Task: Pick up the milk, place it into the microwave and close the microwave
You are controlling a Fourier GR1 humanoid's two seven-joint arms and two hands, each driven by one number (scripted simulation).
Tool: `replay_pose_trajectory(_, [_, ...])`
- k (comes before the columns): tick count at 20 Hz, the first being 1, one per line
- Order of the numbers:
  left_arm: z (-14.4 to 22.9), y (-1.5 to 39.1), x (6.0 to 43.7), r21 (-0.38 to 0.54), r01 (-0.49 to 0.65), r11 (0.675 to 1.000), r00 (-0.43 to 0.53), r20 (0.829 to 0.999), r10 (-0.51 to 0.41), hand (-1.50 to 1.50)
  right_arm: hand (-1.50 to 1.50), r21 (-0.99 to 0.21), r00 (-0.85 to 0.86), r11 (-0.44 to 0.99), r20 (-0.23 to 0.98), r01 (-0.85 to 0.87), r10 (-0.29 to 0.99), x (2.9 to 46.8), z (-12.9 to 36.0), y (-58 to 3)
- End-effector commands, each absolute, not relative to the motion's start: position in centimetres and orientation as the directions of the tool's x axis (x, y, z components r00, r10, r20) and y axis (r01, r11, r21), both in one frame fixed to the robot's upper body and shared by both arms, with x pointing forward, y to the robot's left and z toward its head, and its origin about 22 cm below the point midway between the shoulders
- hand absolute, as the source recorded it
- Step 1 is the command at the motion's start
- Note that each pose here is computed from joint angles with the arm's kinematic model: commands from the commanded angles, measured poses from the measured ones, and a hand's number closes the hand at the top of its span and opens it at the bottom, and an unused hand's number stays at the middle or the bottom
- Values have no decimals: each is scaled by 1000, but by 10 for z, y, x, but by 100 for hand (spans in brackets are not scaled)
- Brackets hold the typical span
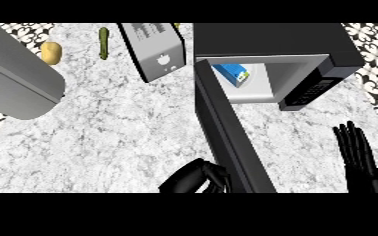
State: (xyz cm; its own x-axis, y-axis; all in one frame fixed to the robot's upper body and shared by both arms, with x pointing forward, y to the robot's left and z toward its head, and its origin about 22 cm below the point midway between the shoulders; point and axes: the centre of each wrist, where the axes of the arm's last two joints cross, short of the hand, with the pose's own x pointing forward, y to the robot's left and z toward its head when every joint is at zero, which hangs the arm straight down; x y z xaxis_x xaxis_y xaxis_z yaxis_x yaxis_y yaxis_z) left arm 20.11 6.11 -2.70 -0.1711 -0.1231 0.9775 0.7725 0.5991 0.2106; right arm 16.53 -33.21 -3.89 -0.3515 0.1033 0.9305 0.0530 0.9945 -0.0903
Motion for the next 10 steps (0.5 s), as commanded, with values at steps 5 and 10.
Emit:
replay_pose_trajectory(5, [-44, 10, 182, 283, 787, 548, -204, 958, -202, 150, -150, -82, -388, 996, 917, 30, 87, 140, 0, -347])
replay_pose_trajectory(10, [-47, 5, 186, 261, 714, 650, -179, 965, -191, 150, -150, -29, -435, 997, 901, -69, -4, 152, 16, -346])
